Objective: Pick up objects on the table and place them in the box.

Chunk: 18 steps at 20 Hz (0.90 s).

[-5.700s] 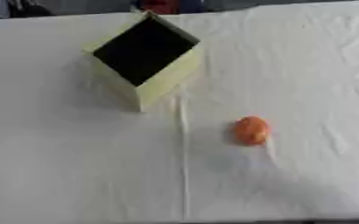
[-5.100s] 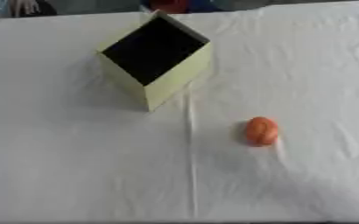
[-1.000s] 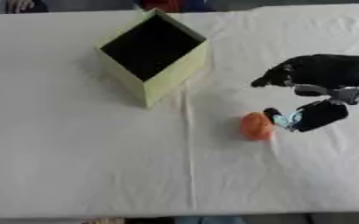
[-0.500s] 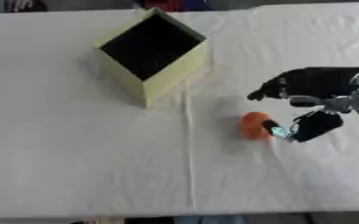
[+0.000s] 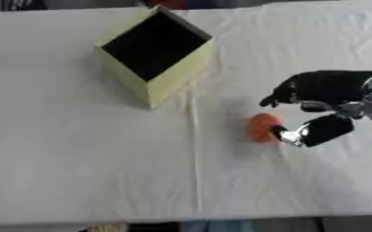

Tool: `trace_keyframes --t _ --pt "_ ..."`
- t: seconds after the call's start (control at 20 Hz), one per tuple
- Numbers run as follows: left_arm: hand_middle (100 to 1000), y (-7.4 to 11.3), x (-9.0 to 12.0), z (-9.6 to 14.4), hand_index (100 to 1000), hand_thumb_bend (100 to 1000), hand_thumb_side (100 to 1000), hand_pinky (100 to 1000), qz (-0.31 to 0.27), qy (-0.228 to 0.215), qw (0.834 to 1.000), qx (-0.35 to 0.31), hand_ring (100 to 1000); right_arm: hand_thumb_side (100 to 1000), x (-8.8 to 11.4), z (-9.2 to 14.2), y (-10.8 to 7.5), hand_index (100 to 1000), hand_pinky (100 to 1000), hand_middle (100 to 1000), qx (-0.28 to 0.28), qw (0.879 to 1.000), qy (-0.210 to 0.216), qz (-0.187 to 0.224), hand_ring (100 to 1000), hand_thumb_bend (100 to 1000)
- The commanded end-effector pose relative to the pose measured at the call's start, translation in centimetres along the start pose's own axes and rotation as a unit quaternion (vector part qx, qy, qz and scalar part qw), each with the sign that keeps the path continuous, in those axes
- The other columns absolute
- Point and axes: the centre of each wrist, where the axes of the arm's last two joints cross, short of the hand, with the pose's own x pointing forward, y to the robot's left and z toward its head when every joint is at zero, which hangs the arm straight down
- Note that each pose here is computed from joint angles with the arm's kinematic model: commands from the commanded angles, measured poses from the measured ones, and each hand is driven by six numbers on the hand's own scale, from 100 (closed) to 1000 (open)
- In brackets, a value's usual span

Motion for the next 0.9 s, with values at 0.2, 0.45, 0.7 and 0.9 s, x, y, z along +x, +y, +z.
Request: trace_keyframes --t 0.2,0.45,0.7,0.9 --pt "640 0.3 0.5 -0.6 750 122 829 702 0.001 -0.015 1.000 -0.001 609 971 -0.2 -0.3 0.3 943 918 718 -0.005 1.000 0.007 0.007 875 100" --pt "639 0.2 0.5 -0.4 744 122 831 701 0.003 -0.012 1.000 -0.002 608 942 -0.1 -1.1 0.8 937 915 713 -0.014 1.000 0.017 0.007 870 124" --pt "638 0.2 0.5 -0.4 742 121 831 701 0.004 -0.011 1.000 -0.004 607 925 0.0 -2.0 1.6 922 904 662 -0.019 0.999 0.023 0.012 846 145" --pt "636 0.1 0.5 -0.4 737 120 832 700 0.006 -0.010 1.000 -0.005 605 854 -0.2 -2.4 2.4 915 888 620 -0.018 0.999 0.044 0.023 822 179"
